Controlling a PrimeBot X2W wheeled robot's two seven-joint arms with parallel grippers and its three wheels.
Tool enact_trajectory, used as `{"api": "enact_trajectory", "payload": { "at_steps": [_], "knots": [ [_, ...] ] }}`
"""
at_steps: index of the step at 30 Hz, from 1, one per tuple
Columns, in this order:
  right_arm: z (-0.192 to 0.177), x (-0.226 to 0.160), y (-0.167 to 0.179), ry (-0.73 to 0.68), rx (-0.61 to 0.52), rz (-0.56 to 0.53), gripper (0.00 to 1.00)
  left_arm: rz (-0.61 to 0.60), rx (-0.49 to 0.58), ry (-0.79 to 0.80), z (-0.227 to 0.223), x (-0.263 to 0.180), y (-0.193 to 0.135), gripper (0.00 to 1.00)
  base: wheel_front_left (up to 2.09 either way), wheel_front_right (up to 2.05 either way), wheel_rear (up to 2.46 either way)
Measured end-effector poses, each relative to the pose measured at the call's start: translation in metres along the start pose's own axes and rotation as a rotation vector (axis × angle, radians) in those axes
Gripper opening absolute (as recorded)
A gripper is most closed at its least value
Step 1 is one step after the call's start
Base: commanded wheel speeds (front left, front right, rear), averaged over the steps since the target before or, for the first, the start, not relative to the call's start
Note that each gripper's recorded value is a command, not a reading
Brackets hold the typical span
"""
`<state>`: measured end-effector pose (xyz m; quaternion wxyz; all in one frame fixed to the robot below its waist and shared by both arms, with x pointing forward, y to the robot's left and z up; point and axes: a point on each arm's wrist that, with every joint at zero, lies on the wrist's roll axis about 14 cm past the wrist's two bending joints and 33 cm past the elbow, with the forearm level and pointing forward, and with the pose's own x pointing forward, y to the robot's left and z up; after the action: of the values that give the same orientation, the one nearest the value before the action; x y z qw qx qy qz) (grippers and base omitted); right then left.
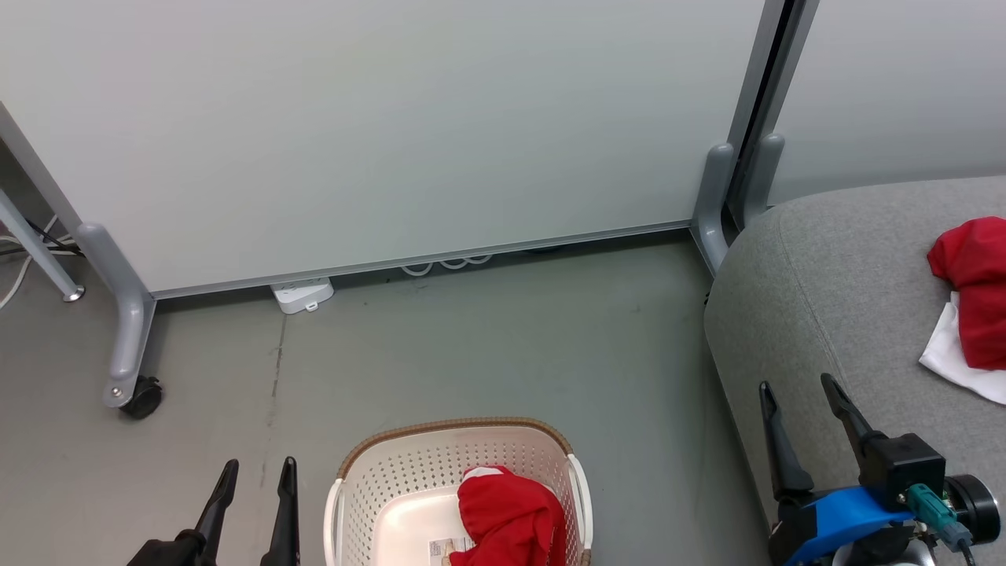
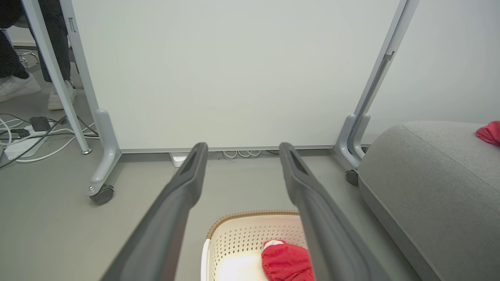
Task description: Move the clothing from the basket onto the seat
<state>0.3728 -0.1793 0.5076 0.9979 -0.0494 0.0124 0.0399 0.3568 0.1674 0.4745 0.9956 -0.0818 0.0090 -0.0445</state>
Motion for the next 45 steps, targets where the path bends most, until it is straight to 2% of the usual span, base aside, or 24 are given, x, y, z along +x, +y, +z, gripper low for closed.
{"api": "enact_trajectory", "payload": {
  "at_steps": [11, 22, 31, 36, 45],
  "knots": [
    [-0.009, 0.008, -0.004, 0.02, 0.016, -0.011, 1.0, -0.039, 0.002, 0.039, -0.012, 0.013, -0.01, 1.0, 0.0, 0.0, 0.0],
    [-0.012, 0.059, -0.009, -0.003, 0.016, -0.014, 1.0, -0.15, 0.003, 0.108, -0.042, 0.068, -0.037, 1.0, 0.0, 0.0, 0.0],
    [-0.041, 0.117, -0.007, 0.0, 0.007, 0.007, 1.0, -0.26, 0.001, 0.269, -0.118, 0.116, -0.06, 1.0, 0.0, 0.0, 0.0],
    [-0.081, 0.14, -0.002, 0.061, -0.01, 0.029, 1.0, -0.329, -0.014, 0.376, -0.178, 0.141, -0.075, 1.0, 0.0, 0.0, 0.0],
    [-0.124, 0.148, -0.011, 0.127, -0.019, 0.02, 1.0, -0.451, -0.004, 0.533, -0.257, 0.141, -0.098, 1.0, 0.0, 0.0, 0.0]
  ]
}}
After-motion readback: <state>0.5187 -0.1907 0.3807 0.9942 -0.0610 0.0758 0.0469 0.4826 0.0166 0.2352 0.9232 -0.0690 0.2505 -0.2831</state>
